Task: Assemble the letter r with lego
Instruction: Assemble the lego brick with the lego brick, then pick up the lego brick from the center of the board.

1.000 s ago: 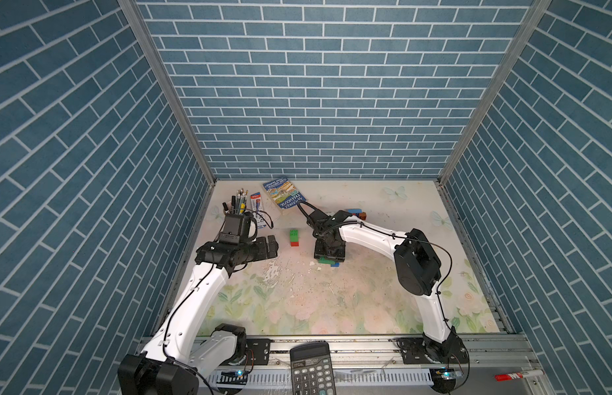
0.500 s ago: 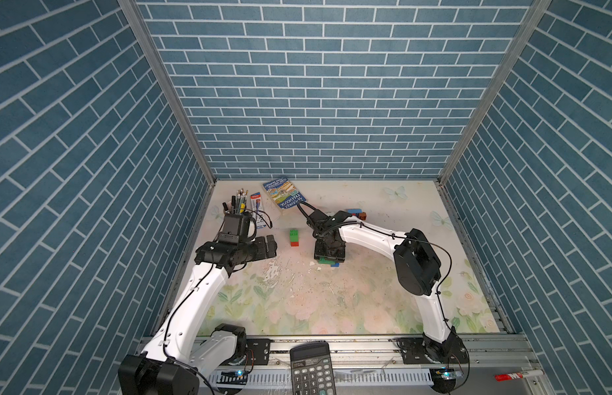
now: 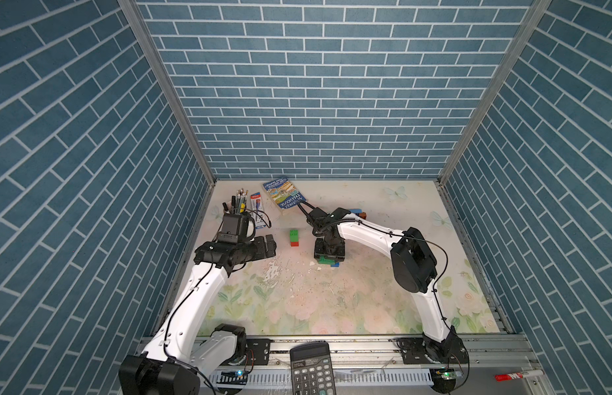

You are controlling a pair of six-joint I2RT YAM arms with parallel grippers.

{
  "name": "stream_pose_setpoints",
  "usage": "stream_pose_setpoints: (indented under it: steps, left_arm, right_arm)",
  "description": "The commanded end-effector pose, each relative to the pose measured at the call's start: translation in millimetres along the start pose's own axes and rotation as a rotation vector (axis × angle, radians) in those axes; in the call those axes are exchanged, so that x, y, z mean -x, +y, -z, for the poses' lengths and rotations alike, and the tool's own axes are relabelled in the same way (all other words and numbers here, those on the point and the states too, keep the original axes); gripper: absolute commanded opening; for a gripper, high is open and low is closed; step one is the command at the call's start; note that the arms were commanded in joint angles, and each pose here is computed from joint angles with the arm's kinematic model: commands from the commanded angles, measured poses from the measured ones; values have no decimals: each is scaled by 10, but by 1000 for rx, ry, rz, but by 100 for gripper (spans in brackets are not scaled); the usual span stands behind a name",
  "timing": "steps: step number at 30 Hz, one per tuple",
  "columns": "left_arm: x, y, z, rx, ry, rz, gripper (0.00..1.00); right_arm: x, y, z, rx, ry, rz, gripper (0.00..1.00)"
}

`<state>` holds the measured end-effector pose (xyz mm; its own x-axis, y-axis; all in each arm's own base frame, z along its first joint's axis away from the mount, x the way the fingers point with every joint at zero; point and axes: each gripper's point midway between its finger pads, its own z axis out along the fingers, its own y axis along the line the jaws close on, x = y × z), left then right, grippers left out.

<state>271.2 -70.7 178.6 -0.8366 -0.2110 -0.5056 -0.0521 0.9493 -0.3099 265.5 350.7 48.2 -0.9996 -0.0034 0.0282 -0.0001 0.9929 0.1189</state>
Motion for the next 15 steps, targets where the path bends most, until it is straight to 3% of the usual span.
stream_pose_setpoints:
  steps: [1,15]
  left_arm:
    - [95,-49,35,-22,-18,-2,99]
    - [140,-74,43,-37,-20,7,100]
  right_arm:
    - [-274,-354,-472,-150,170,-29,24]
    - [-187,-417,-404,-183,198,-34,23]
